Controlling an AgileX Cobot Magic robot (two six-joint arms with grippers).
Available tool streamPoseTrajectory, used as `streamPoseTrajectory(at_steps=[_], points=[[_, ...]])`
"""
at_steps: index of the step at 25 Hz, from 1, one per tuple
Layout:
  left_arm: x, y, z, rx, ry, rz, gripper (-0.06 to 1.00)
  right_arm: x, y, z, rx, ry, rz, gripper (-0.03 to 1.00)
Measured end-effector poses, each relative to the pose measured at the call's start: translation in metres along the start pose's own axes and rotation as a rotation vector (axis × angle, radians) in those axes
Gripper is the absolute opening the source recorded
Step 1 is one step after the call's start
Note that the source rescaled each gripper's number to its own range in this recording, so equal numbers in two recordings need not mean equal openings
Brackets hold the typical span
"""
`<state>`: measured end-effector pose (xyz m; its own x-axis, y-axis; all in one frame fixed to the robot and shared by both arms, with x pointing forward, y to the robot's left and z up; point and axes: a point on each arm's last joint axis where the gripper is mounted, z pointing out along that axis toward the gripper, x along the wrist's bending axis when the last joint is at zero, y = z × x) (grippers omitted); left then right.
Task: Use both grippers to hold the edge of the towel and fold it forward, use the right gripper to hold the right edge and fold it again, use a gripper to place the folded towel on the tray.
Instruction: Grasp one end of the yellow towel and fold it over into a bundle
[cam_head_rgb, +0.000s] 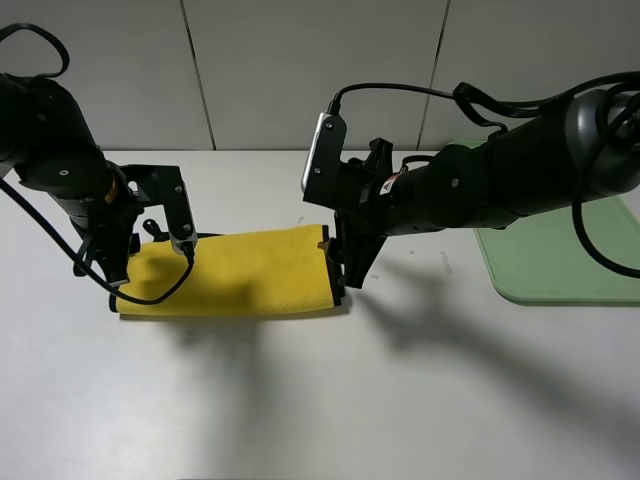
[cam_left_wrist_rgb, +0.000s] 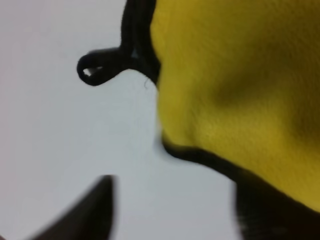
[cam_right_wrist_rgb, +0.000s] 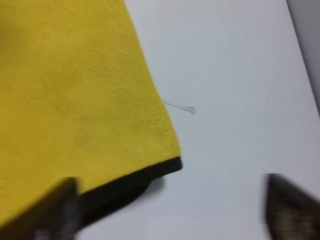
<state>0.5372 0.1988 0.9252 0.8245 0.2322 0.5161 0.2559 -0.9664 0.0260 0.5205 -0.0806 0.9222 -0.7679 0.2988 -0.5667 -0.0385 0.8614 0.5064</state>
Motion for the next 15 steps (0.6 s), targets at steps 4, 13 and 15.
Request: streamPoseTrajectory(at_steps=[4, 13, 15], points=[[0.0012, -0.0002, 0.0000, 0.002, 0.013, 0.028, 0.82, -0.0013, 0.0004, 0.0000, -0.005, -0.015, 0.012, 0.99], [0.0018, 0.0024, -0.0001, -0.026, 0.020, 0.034, 0.86, -0.0015, 0.0004, 0.0000, -0.005, -0.016, 0.017, 1.00], [0.0018, 0.0025, -0.0001, -0.027, 0.020, 0.034, 0.86, -0.0015, 0.0004, 0.0000, -0.005, -0.016, 0.017, 1.00]])
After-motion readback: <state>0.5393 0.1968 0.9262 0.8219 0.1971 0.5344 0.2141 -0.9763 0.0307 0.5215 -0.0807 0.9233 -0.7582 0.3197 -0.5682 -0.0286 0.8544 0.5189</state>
